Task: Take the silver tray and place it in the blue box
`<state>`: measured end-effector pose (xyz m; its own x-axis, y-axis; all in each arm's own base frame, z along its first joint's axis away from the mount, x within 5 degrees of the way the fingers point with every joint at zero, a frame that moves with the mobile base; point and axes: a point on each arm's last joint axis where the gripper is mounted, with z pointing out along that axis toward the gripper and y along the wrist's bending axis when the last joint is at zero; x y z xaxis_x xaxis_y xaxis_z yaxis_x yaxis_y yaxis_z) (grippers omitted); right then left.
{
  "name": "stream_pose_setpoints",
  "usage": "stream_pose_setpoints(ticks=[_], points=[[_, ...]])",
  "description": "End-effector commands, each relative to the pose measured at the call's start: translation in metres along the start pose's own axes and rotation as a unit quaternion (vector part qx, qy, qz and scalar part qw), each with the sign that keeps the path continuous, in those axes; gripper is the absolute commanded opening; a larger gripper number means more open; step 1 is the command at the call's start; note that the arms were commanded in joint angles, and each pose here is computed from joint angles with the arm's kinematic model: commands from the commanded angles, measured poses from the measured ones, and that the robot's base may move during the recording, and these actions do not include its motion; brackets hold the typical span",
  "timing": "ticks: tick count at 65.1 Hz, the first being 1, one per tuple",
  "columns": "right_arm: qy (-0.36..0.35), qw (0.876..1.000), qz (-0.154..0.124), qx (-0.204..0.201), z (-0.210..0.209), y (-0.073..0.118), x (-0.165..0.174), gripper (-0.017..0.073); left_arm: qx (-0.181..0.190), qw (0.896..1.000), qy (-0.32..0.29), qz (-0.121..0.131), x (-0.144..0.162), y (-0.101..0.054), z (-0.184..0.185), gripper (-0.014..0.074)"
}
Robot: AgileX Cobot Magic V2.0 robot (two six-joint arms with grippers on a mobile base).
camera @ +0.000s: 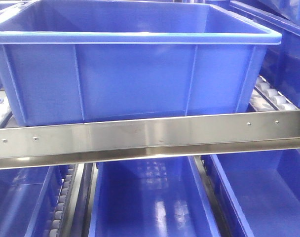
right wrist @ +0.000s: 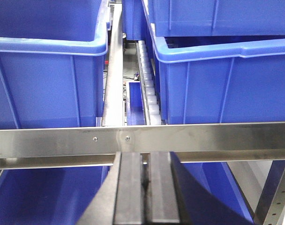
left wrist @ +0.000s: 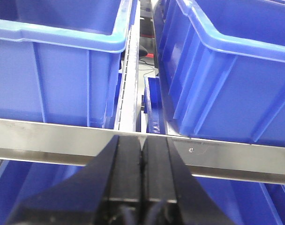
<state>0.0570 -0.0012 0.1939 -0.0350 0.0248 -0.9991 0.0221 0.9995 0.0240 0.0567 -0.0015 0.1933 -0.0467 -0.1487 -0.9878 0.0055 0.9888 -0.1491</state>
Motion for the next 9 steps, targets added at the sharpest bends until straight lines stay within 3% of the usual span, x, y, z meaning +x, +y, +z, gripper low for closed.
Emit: stream_pose_setpoints(ticks=[1,9], points=[[-0.057,0.998,-0.002,0.002,-0.0020,-0.0001,-0.0093,0.0056,-0.001,0.999,-0.053,-0.004,-0.0097,0.0001,-0.0018,-0.0095],[-0.057,0.998,-0.002,0.002,-0.0020,-0.0001,-0.0093,0.0056,-0.001,0.999,-0.053,-0.004,-0.0097,0.0001,-0.0018,-0.0095]])
